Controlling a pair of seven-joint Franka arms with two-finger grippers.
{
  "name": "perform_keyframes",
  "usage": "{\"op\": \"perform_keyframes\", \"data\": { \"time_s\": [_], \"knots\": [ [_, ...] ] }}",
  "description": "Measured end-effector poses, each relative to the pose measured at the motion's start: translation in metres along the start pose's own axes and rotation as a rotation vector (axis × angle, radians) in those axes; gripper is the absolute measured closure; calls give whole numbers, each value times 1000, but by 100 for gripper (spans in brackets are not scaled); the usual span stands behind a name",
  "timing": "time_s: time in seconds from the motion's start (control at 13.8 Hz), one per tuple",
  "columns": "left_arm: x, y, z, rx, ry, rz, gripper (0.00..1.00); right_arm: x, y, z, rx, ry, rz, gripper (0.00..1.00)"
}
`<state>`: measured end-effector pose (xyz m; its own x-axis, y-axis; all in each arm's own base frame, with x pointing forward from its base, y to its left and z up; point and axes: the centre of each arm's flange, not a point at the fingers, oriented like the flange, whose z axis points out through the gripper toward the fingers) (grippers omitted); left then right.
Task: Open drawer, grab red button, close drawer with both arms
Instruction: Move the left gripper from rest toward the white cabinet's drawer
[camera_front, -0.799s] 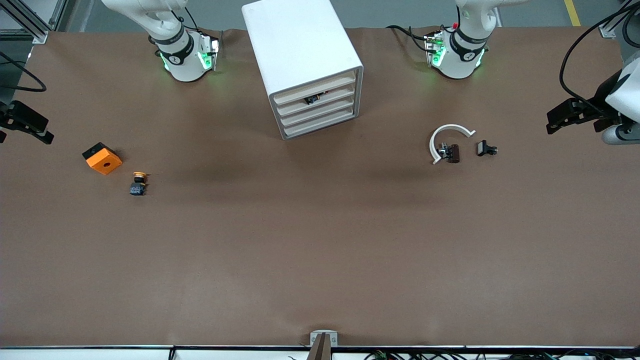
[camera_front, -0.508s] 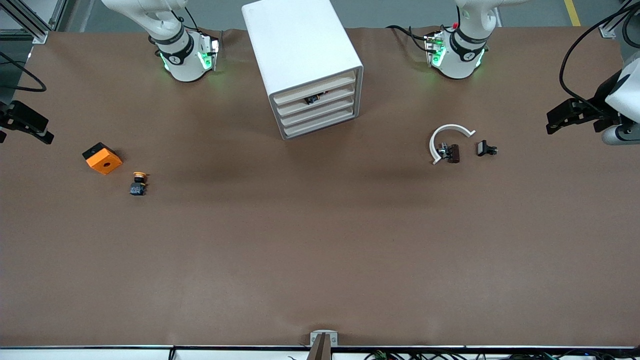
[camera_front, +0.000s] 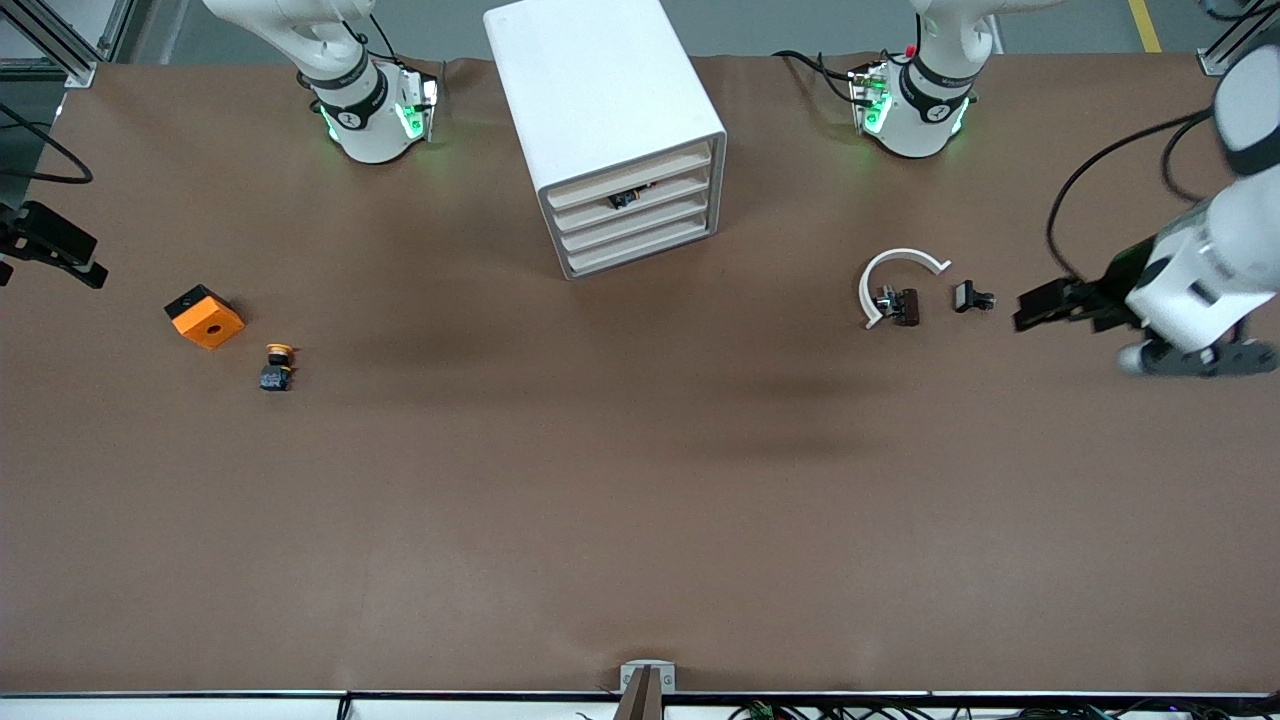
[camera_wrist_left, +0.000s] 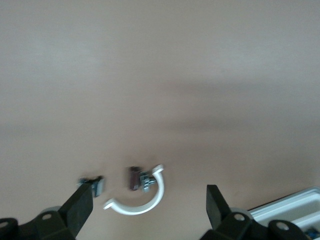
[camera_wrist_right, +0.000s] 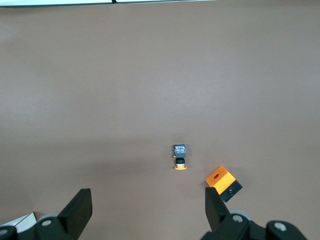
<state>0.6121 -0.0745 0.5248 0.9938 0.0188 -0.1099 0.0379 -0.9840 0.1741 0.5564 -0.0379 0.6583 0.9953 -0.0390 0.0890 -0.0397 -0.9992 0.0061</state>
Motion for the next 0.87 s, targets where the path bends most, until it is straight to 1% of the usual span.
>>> {"op": "perform_keyframes", "data": {
  "time_s": [0.15,0.22,0.29,0.44,0.65,0.73,0.87],
  "knots": [
    [17,11,38,-112,-62,-63,0,0,0,0,0,0,0,0],
    [25,12,57,-154,-98,-113,0,0,0,0,0,0,0,0],
    [32,14,75,-178,-130,-164,0,0,0,0,0,0,0,0],
    [42,33,106,-177,-189,-262,0,0,0,0,0,0,0,0],
    [40,81,145,-139,-268,-455,0,0,0,0,0,0,0,0],
    [37,94,153,-139,-294,-516,0,0,0,0,0,0,0,0],
    [32,117,161,-164,-353,-642,0,0,0,0,0,0,0,0]
  ]
}}
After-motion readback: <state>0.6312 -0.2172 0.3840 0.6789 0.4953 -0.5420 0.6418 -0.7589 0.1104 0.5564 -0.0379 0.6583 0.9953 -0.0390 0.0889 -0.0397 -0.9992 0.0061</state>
